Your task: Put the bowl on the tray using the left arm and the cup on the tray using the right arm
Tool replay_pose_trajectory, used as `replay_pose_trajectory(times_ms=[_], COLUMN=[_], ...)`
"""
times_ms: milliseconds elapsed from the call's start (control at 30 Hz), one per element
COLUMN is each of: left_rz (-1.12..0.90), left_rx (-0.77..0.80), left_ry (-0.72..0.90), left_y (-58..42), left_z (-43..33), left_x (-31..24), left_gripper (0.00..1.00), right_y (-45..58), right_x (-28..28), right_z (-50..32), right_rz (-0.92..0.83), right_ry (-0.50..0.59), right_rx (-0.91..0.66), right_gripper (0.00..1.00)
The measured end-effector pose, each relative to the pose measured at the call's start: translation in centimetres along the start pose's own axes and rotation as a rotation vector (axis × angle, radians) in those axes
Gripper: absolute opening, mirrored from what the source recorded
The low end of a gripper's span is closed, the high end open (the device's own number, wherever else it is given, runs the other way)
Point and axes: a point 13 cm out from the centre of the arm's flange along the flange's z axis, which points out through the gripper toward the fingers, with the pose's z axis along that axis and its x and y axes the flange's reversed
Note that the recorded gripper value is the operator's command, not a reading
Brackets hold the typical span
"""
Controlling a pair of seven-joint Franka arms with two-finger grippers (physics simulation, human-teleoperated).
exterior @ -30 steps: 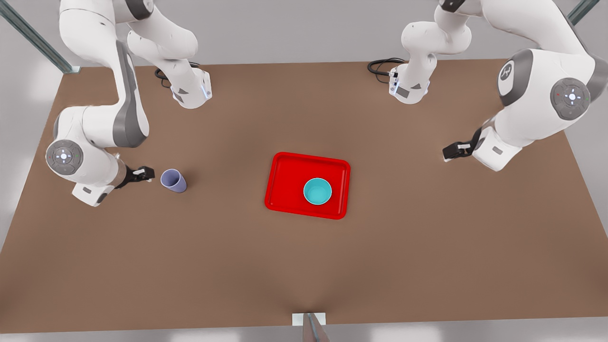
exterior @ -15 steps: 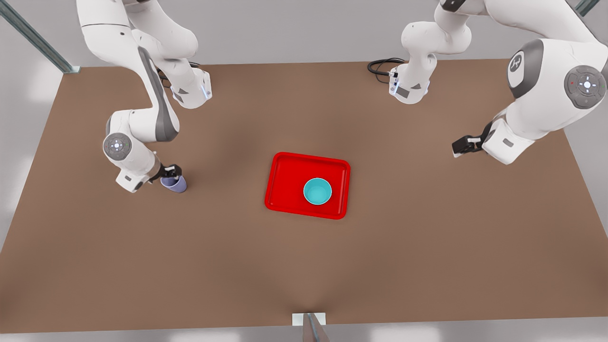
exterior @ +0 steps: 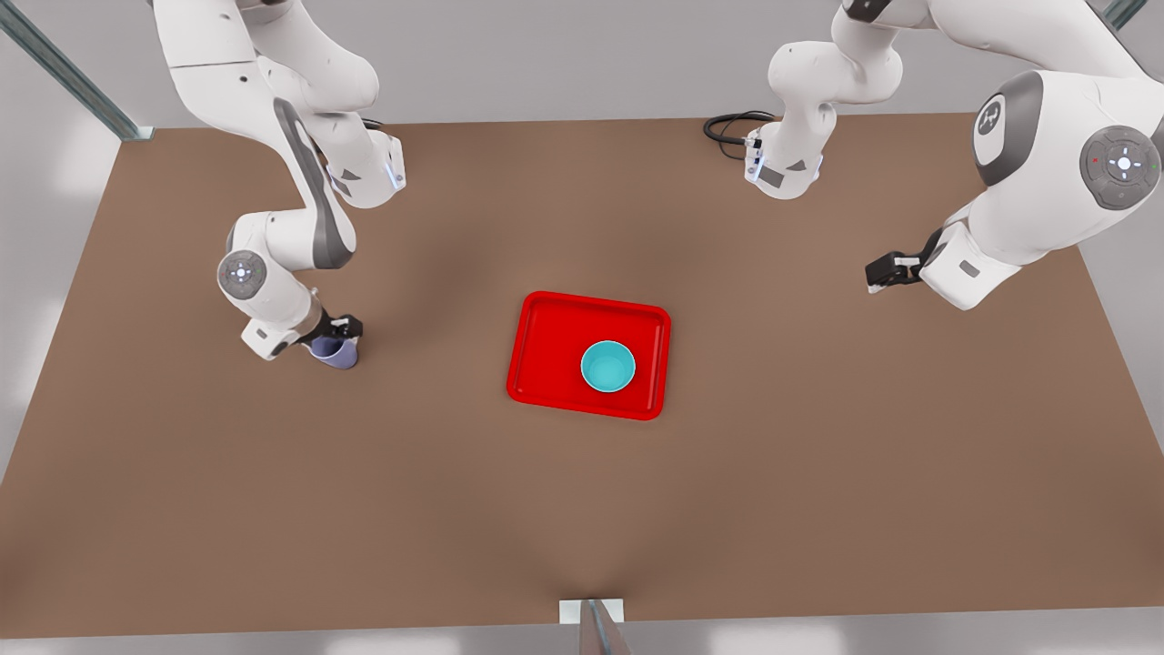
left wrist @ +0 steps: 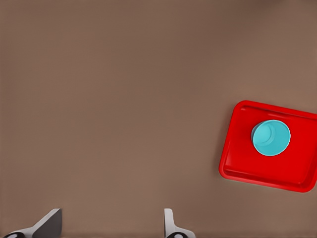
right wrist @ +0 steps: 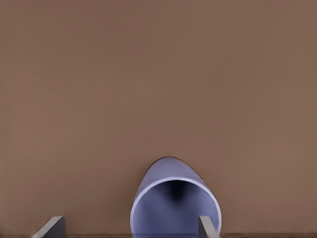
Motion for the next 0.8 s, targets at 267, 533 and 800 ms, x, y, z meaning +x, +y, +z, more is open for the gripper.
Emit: replay_pose_trajectory(times_ms=[267,533,800], left_rz=[0.012,0.023,0.098], left_rx=[0.000,0.002,-0.015], left_ry=[0.002,0.021,0.060], left_y=[0.0,-0.4,-4.6], left_z=[0.1,1.1,3.1], left_x=[0.0,-0.4,-0.2], left_gripper=[1.00,1.00,1.00], right_y=[2.1,1.3,1.7], right_x=[1.3,1.9,2.7], right_z=[1.8,3.6,6.2], right_rz=[-0.020,0.010,0.009], right_ry=[0.064,0.105,0.158], right_rx=[-0.005,-0.009,-0.011], right_gripper=[1.00,1.00,1.00])
